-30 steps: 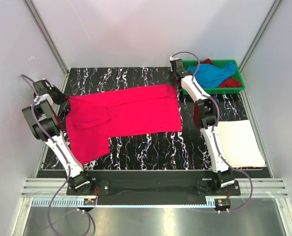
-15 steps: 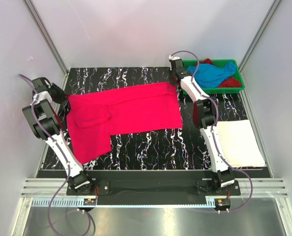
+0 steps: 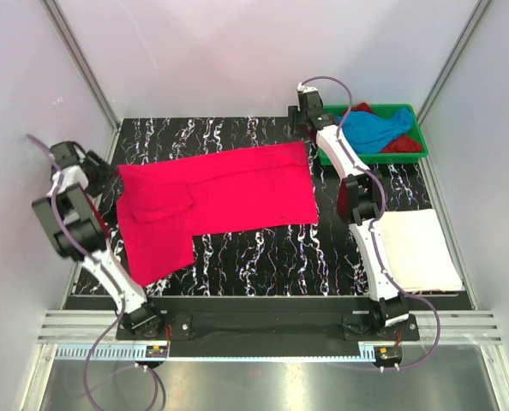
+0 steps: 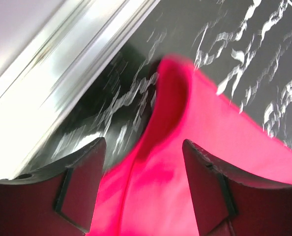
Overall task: Fold and stack the t-shirts
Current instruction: Fold the tshirt
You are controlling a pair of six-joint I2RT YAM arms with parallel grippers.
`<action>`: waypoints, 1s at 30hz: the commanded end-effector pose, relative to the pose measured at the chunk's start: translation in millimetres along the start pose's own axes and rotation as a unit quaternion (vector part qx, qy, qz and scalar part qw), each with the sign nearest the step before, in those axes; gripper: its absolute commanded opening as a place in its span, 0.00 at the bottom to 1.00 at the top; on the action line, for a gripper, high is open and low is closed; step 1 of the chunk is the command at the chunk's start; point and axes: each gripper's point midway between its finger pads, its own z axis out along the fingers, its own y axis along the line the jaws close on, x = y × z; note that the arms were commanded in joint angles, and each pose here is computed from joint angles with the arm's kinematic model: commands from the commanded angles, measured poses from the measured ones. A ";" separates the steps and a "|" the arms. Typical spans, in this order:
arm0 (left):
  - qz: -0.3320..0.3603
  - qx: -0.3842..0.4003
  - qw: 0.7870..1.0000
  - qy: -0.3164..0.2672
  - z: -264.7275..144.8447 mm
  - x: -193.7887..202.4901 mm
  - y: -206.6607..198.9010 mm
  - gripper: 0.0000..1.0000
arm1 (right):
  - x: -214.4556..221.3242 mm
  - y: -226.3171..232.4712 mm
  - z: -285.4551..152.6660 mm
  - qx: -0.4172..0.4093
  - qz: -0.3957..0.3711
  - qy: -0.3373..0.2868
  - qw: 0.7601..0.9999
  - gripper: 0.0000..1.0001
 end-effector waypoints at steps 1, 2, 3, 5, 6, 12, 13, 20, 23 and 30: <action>-0.039 -0.025 0.991 -0.124 -83.0 -41.2 24.5 0.68 | -66.3 54.4 -76.9 -0.066 0.034 -0.055 0.996 0.65; -0.044 -0.012 0.992 -0.118 -87.3 -29.9 21.2 0.68 | -55.8 73.4 -81.1 -0.099 0.033 -0.037 0.994 0.65; -0.040 0.019 0.991 -0.123 -100.0 -24.7 8.7 0.71 | -50.1 95.7 -88.7 -0.128 0.032 -0.028 0.991 0.65; -0.051 0.036 0.995 -0.080 -94.1 18.9 9.0 0.73 | -33.7 133.7 -104.4 -0.191 0.046 0.004 0.981 0.64; -0.050 0.044 0.996 -0.066 -94.8 31.7 6.5 0.74 | -28.4 150.3 -110.8 -0.220 0.049 0.013 0.974 0.64; -0.038 0.056 0.997 -0.019 -101.1 80.1 7.6 0.79 | 27.8 257.3 -160.9 -0.383 0.051 0.086 0.918 0.64; -0.036 0.058 0.998 -0.012 -101.5 84.9 7.0 0.79 | 31.4 266.2 -168.0 -0.396 0.054 0.092 0.912 0.64; -0.031 0.045 0.998 0.019 -97.2 114.9 12.0 0.80 | 76.3 319.5 -194.2 -0.490 0.072 0.151 0.855 0.64; -0.007 0.060 0.998 0.025 -89.5 116.8 4.3 0.79 | 91.1 327.6 -194.2 -0.503 0.084 0.178 0.841 0.56; -0.003 0.087 0.995 0.048 -75.8 122.5 -5.8 0.77 | 111.2 331.3 -187.3 -0.505 0.091 0.202 0.834 0.47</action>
